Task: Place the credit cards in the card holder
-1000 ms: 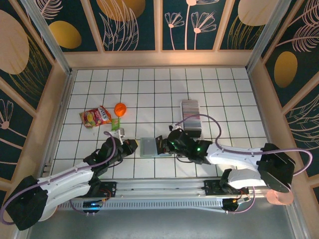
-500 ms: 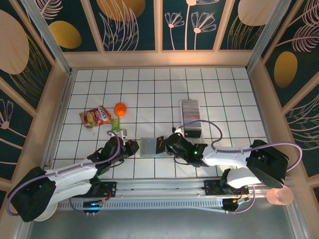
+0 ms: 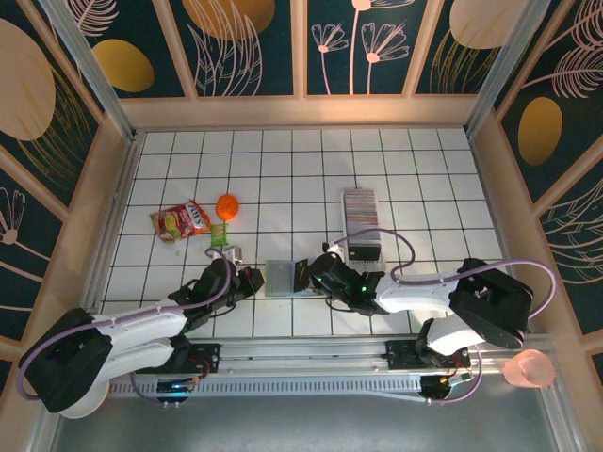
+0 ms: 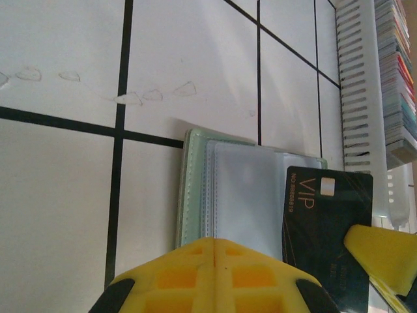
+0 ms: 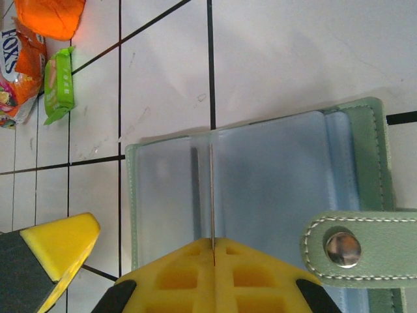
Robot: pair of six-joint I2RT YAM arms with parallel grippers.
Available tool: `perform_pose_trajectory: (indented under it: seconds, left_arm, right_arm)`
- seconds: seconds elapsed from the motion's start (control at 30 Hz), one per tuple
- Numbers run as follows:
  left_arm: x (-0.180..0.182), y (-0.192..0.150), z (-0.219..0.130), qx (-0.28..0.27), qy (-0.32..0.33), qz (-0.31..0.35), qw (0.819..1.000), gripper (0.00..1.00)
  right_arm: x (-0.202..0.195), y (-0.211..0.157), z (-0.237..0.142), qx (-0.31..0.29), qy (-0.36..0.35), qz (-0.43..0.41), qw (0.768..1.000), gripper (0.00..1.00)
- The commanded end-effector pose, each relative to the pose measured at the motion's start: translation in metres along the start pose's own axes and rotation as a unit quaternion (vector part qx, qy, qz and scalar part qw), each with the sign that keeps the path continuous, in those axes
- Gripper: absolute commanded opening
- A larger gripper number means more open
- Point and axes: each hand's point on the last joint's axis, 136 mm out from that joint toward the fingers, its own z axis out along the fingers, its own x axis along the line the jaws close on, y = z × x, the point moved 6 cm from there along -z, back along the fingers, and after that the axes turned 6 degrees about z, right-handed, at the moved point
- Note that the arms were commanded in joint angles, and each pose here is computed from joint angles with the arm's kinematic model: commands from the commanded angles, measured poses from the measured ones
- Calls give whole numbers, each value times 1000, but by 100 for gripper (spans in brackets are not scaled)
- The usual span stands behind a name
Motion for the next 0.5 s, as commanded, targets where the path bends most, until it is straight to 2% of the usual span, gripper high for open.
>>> perform_pose_trajectory:
  seconds: [0.0, 0.47]
  left_arm:
    - [-8, 6, 1, -12, -9, 6, 1000, 0]
    - [-2, 6, 2, -19, 13, 0, 1000, 0]
  right_arm:
    - [12, 7, -1, -27, 20, 14, 999, 0]
    - [11, 2, 5, -13, 30, 28, 999, 0]
